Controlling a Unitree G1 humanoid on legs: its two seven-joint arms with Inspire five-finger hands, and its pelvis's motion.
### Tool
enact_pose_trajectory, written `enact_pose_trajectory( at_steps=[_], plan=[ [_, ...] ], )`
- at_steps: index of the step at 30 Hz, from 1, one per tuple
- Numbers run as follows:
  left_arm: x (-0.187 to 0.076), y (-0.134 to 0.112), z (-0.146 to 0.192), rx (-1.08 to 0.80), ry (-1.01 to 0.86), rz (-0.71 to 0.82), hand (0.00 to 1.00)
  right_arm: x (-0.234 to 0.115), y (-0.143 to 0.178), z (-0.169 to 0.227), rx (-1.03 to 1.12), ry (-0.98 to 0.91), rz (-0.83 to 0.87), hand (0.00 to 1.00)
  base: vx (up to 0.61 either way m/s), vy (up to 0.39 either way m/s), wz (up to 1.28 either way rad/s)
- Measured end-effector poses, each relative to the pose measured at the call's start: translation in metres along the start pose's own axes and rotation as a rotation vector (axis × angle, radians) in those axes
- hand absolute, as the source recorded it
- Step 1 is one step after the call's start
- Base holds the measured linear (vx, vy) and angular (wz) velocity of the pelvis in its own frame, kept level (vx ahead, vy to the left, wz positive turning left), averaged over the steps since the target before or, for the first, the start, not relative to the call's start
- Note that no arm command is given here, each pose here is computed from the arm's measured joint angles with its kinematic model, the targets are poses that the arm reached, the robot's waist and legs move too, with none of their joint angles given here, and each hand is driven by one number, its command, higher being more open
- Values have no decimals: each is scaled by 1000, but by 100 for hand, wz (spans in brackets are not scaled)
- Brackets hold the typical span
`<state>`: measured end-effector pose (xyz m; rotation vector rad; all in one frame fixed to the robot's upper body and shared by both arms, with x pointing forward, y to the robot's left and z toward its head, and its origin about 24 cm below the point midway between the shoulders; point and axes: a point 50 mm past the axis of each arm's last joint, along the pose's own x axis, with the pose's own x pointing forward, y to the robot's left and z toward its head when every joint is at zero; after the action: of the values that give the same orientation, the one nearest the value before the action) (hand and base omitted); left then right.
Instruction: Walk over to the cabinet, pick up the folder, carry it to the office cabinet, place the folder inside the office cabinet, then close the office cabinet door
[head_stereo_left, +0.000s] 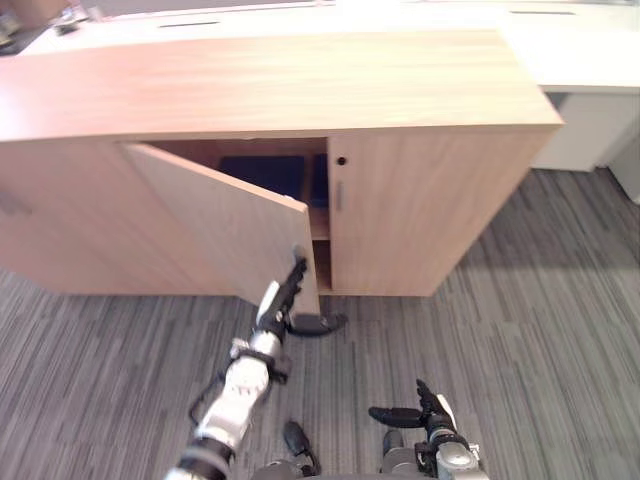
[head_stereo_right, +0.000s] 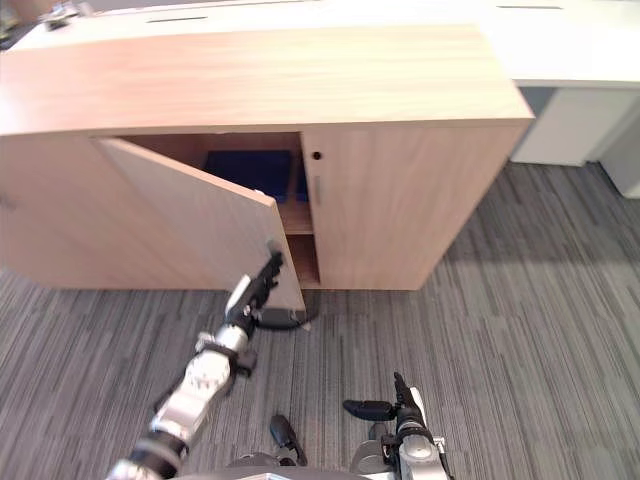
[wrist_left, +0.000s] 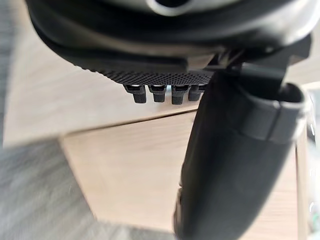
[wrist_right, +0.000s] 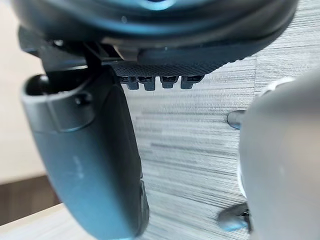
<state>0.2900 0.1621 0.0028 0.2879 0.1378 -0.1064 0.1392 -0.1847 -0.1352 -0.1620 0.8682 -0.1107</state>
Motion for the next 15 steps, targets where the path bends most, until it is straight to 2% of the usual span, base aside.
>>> enact_pose_trajectory(
  at_steps=[3, 7, 10, 15],
  plan=[
    [27, 45, 12, 109, 41, 133, 100, 0, -4, 3, 20, -11, -17, 100, 103, -72, -26],
    [37, 98, 20, 192, 105, 306, 100, 1, -17, 3, 51, -16, -54, 100, 108, -87, -19],
    [38, 114, 25, 223, 119, 360, 100, 1, -29, -2, 72, -1, -87, 100, 65, -83, -10],
    [32, 111, 23, 226, 94, 359, 100, -3, -38, -12, 115, 29, -124, 100, 18, -19, -5]
  ],
)
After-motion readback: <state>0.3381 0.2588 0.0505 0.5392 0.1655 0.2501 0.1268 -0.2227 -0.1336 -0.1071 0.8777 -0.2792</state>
